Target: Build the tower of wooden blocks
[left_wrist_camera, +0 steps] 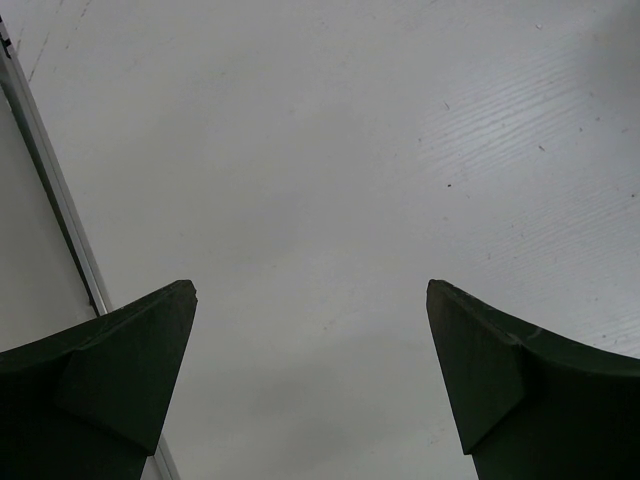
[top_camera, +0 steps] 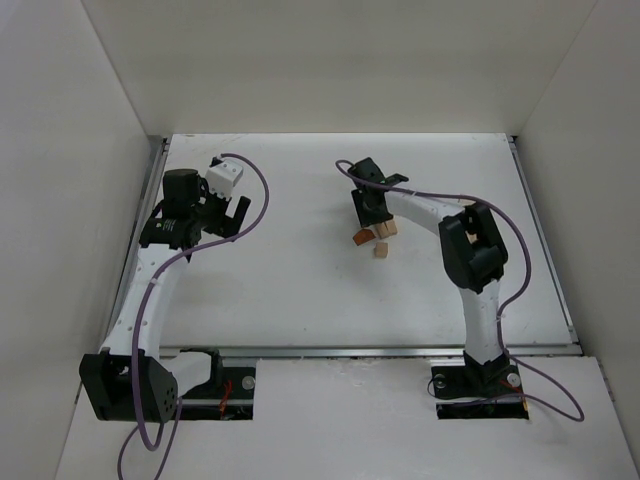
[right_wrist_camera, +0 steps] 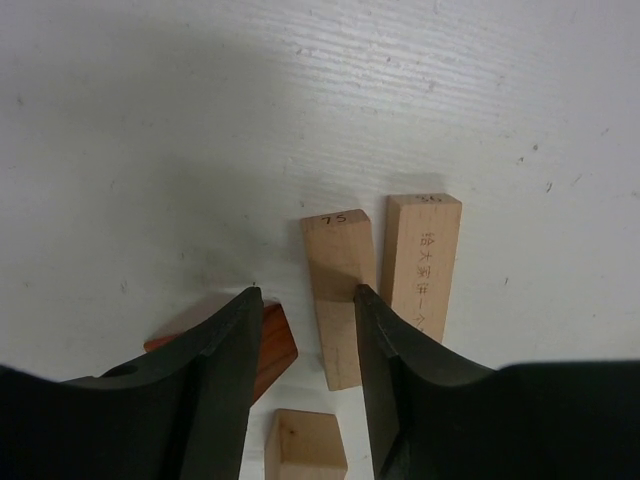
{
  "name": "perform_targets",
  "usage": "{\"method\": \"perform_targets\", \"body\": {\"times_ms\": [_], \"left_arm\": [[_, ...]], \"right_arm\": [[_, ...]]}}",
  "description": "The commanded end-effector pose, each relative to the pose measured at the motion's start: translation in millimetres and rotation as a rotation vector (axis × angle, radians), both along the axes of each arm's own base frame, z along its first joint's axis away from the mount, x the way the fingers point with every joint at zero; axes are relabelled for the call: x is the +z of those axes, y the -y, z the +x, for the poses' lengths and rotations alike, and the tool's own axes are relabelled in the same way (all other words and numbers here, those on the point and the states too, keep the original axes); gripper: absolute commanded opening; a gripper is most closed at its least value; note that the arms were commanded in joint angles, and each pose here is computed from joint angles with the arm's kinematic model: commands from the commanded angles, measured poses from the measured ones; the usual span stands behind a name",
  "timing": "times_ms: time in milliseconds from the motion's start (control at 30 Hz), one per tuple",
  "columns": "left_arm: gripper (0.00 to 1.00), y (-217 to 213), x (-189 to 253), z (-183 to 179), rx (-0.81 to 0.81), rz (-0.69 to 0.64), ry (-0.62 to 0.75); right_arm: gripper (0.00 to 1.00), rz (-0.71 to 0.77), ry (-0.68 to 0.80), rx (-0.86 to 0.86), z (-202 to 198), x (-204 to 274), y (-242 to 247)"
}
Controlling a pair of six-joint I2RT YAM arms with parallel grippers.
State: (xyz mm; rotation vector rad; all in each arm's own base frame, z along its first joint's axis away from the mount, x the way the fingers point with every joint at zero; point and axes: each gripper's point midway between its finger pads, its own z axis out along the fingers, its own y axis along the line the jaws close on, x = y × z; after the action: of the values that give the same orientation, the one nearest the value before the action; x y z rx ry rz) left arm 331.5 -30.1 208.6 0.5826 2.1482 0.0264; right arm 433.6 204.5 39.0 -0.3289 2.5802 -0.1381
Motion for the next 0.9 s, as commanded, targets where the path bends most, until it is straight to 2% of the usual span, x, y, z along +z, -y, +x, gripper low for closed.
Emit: {"method": "perform_targets", "body": {"times_ms": [0,100,500,700,867], "left_arm": [[1.0,1,9,-1,0.007,-0.011,0.034],[1.0,1,7,-2,0.008,-0.01,0.025],[1.0,1,12,1,0.007,-0.011,0.034],[1.0,1,12,1,0.007,-0.011,0.034],[1.0,1,8,0,0.008,-0.01,0.025]], "right_arm": [[0.49,0.029,-0.011,-0.015,-9,7,4],[0.53,0.036,0.001,-0.015,-14,16,6],[0.52,0.008,-0.017,-0.033,-27,10,18],[0.52,0.022,0.022,-0.08,-30,33,27],[0.53,0.003,0.01,-0.085,-38,34,34]]}}
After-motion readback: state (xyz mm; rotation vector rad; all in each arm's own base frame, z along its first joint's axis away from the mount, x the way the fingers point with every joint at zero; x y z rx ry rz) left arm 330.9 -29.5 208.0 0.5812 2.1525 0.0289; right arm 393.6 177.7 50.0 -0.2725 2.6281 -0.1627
